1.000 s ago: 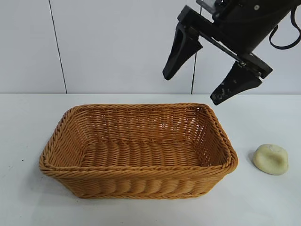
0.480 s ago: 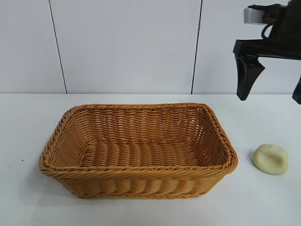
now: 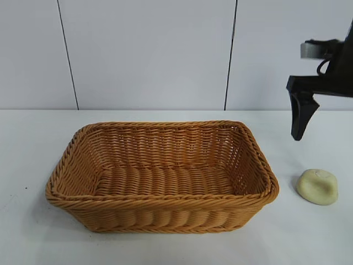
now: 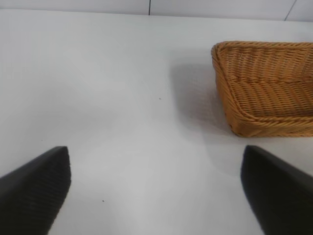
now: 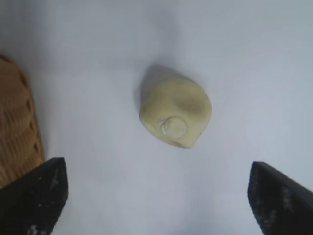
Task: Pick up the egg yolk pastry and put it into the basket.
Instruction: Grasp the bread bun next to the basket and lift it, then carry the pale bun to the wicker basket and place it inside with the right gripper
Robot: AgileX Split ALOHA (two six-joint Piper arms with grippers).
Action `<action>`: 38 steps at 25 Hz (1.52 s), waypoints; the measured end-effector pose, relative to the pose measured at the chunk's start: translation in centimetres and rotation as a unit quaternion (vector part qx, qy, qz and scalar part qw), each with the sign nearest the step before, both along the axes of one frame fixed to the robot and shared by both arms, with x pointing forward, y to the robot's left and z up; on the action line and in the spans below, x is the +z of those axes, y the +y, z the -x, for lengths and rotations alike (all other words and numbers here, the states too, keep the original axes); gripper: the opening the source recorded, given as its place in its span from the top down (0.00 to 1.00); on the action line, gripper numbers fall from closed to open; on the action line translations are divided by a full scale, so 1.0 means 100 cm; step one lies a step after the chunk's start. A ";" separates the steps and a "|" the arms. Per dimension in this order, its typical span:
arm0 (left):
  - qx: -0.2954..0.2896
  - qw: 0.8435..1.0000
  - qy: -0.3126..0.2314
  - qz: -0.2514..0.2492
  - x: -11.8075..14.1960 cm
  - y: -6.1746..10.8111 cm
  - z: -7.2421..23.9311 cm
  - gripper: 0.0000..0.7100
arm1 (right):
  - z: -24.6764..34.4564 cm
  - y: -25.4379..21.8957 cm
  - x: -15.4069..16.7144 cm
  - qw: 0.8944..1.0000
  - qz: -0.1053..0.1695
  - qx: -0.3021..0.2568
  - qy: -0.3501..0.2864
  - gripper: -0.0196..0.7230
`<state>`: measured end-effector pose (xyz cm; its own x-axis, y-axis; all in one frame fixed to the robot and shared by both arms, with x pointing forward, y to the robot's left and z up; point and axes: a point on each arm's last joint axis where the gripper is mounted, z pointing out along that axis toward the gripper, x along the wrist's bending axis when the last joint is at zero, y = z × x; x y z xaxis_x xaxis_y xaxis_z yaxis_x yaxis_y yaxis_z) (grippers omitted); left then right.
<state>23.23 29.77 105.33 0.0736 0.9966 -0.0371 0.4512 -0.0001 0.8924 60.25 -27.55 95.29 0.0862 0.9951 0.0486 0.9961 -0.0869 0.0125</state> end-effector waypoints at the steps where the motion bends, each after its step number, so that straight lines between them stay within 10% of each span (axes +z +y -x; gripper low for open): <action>1: 0.000 1.000 0.000 0.000 0.000 0.000 0.000 0.02 | -0.002 0.000 -0.010 1.000 0.000 0.000 0.010 0.04; 10: 0.000 1.000 0.000 0.000 0.000 0.000 0.000 0.02 | -0.006 0.000 -0.072 0.996 0.005 -0.007 0.086 0.06; 16: 0.000 1.000 0.000 0.000 0.000 0.000 0.000 0.02 | -0.006 0.000 -0.072 0.996 0.005 -0.010 0.087 0.71; 19: 0.000 1.000 0.000 0.000 0.000 0.000 0.000 0.02 | -0.006 0.000 -0.060 0.997 0.004 -0.010 0.071 0.86; 30: 0.000 1.000 0.000 0.000 0.000 0.000 0.000 0.02 | -0.012 0.001 0.058 0.999 -0.005 0.000 -0.039 0.89; 38: 0.000 1.000 0.000 0.000 0.000 0.000 0.000 0.02 | -0.007 0.047 0.082 0.996 -0.008 0.070 -0.060 0.89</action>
<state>23.23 29.77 105.33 0.0736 0.9966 -0.0371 0.4512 -0.0001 0.8924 60.97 -22.87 103.46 -0.0600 0.9960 0.0665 0.9900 0.0508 0.1317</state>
